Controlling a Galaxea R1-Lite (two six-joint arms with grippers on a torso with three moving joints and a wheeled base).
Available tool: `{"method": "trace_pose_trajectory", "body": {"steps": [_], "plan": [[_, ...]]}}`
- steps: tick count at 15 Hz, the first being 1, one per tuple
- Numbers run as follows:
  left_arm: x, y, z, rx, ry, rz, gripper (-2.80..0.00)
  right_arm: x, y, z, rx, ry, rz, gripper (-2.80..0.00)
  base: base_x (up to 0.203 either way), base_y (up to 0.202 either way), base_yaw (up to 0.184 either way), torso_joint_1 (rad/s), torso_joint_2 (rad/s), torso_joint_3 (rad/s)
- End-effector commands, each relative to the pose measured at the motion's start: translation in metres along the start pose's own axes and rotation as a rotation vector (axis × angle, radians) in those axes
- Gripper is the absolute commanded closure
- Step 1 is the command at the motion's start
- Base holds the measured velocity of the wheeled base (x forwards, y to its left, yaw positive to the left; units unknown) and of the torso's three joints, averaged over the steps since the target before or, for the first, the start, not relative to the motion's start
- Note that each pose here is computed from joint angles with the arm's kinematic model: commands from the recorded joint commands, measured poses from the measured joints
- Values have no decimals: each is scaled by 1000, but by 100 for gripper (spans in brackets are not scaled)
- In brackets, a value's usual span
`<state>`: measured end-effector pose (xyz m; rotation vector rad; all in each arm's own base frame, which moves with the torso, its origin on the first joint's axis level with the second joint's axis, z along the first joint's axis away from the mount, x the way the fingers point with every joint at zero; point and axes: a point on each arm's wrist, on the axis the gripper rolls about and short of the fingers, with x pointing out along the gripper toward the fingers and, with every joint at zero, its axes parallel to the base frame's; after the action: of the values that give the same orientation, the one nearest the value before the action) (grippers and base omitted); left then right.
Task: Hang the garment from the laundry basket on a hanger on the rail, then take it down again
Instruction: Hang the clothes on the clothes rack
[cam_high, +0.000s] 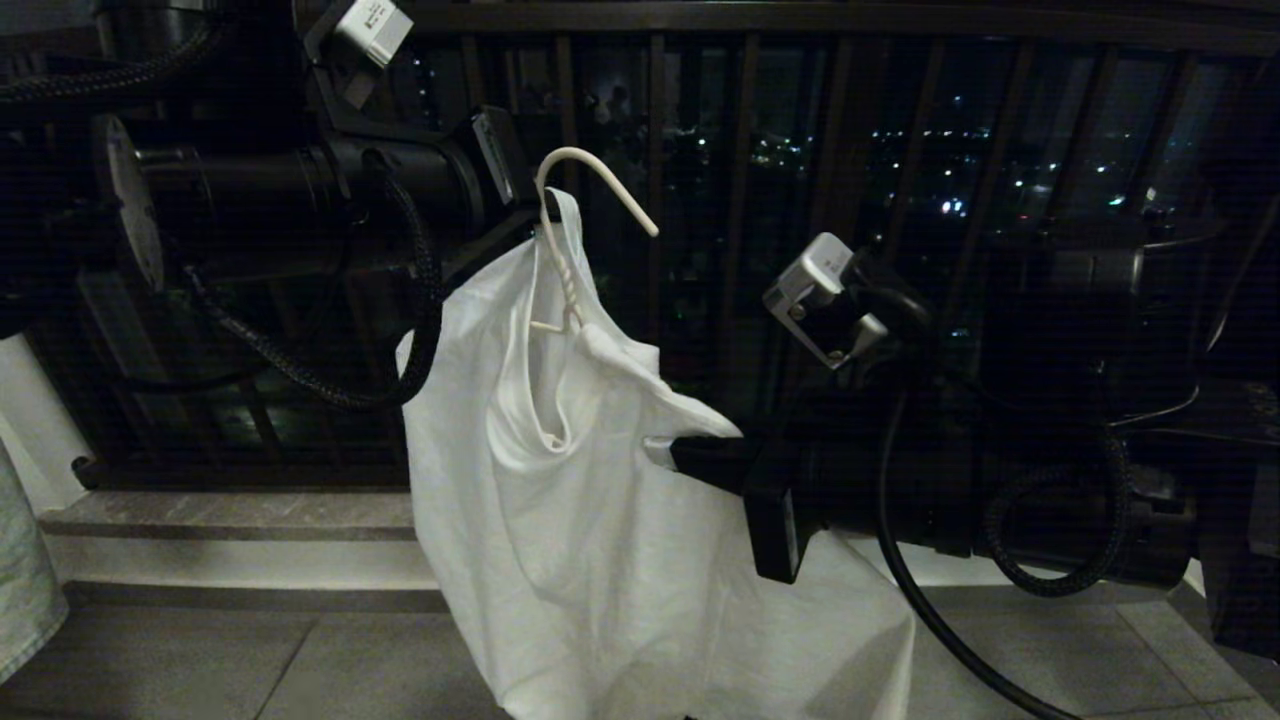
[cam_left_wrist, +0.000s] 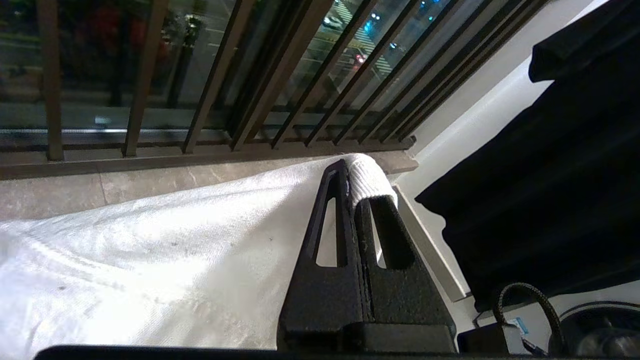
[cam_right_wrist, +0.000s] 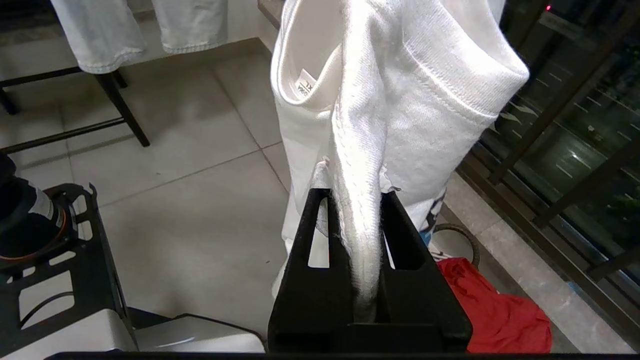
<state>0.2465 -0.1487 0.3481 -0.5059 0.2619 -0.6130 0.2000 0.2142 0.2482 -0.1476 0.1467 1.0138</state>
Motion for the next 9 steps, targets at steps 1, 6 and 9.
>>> {"method": "trace_pose_trajectory", "body": {"steps": [1,6,9], "plan": [[0,0,-1,-4,6,-3,0,0,0,0,-2,-2,3,0,0,0,0,0,0,0],[-4,-3,-1,-8,34,-35,-280,-3,0,3,-1,-14,0,0,0,0,0,0,0,0],[-8,-4,0,-12,57,-41,-280,-4,0,4,-1,-19,-4,0,0,0,0,0,0,0]]}}
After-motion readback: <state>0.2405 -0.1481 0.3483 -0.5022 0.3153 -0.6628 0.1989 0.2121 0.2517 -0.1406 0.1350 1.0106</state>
